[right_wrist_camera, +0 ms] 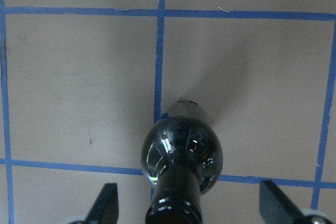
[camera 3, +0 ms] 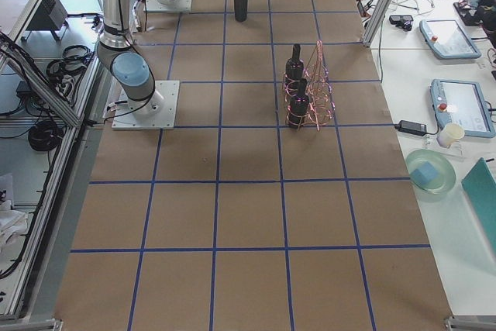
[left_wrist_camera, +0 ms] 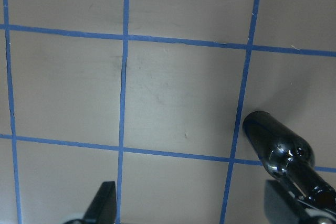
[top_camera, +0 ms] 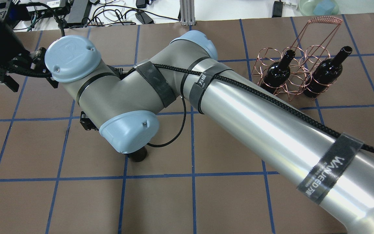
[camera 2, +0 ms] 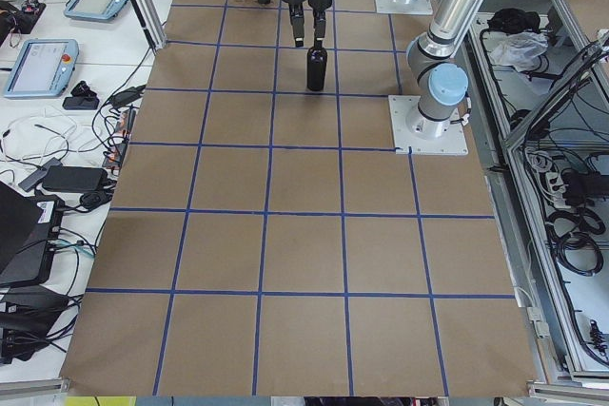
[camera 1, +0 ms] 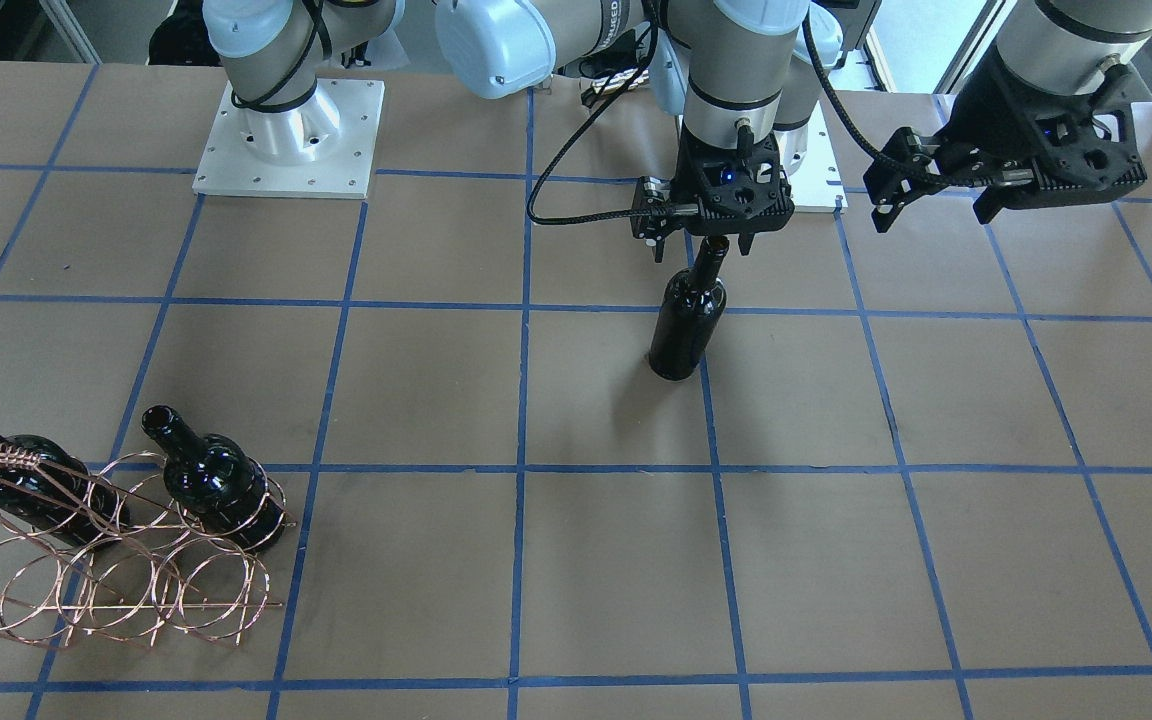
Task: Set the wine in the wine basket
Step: 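Lower the right gripper and close it on the bottle neck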
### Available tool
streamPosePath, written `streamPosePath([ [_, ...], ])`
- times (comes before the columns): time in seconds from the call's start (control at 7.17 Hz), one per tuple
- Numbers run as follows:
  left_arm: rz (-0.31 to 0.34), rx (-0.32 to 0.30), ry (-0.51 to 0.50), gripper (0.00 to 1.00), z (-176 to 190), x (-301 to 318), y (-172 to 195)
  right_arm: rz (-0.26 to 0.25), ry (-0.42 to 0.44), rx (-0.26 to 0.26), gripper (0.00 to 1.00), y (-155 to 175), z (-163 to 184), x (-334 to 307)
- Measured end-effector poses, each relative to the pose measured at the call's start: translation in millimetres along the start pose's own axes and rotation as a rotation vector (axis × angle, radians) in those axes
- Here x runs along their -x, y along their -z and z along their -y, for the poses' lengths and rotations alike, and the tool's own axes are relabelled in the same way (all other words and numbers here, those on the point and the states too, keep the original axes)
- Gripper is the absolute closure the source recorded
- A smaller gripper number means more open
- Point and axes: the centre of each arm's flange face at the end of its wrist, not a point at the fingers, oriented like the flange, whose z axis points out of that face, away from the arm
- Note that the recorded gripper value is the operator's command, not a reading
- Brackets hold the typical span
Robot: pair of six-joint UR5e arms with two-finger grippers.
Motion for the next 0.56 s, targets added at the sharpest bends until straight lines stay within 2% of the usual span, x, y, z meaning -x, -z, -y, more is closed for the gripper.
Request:
streamPosePath([
  [0.28,0.000,0.001,0.000,0.00,-0.1,-0.1,-0.3,0.004,-0.004,0.009,0.55,-3.7,0.0,1.3],
  [0.56,0.004,0.003,-0.004,0.00,-0.3,0.5,-0.4,0.018,-0.007,0.027,0.67,-4.3,-1.7,2.6],
])
